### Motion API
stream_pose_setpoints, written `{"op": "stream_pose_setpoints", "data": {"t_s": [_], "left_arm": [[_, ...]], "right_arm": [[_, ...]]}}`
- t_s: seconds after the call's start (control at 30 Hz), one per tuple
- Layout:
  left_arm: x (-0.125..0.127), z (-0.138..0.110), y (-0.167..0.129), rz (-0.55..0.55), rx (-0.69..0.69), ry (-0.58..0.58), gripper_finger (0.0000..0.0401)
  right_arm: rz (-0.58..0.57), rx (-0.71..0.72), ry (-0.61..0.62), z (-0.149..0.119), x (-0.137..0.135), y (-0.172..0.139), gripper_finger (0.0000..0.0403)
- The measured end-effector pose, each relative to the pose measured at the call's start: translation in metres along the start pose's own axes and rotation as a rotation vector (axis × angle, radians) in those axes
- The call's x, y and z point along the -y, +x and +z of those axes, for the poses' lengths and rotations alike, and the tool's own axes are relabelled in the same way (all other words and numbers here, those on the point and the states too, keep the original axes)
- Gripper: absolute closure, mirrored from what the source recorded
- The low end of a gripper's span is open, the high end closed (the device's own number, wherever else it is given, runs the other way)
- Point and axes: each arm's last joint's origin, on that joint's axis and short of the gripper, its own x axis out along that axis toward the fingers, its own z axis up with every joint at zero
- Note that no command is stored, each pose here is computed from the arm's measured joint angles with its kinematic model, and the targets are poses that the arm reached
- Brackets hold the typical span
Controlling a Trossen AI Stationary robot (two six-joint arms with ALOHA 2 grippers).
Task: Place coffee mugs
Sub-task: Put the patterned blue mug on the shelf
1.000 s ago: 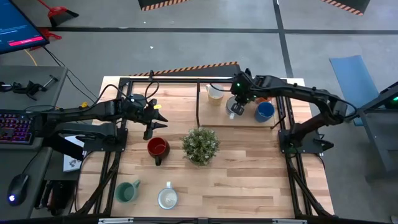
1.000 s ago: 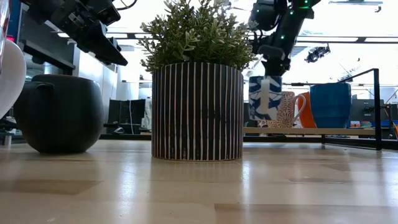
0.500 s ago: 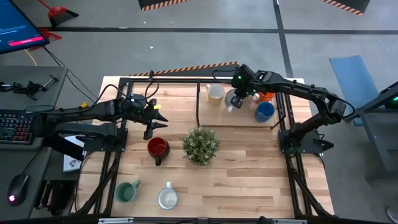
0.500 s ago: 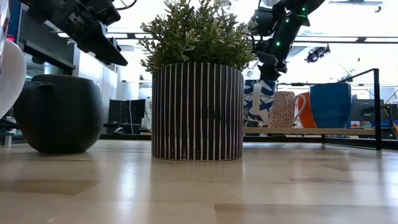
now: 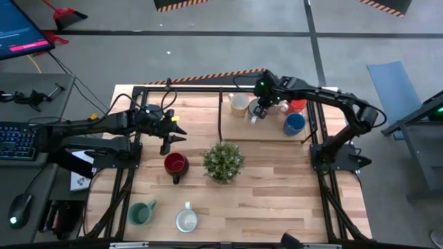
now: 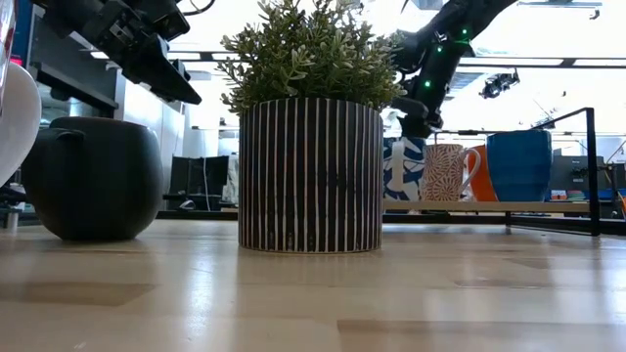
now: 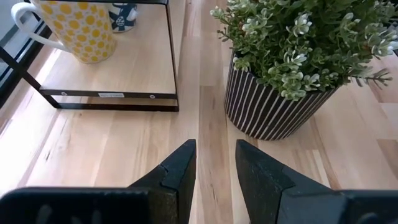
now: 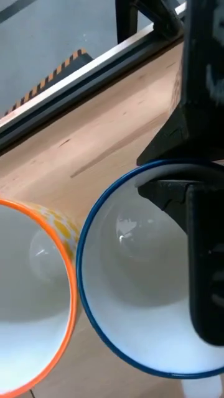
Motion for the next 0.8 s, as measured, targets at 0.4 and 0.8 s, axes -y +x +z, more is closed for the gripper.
{"op": "stream_pose_setpoints", "data": {"t_s": [0.4, 0.8], "left_arm": [[0.000, 0.000, 0.000, 0.000, 0.000, 0.008, 0.0298], [0.000, 0.000, 0.000, 0.000, -0.001, 0.007, 0.0298]], "right_arm": [[-0.010, 0.038, 0.030, 0.008, 0.011, -0.008, 0.0350], [0.015, 0.001, 0.038, 0.005, 0.011, -0.007, 0.0386]]}}
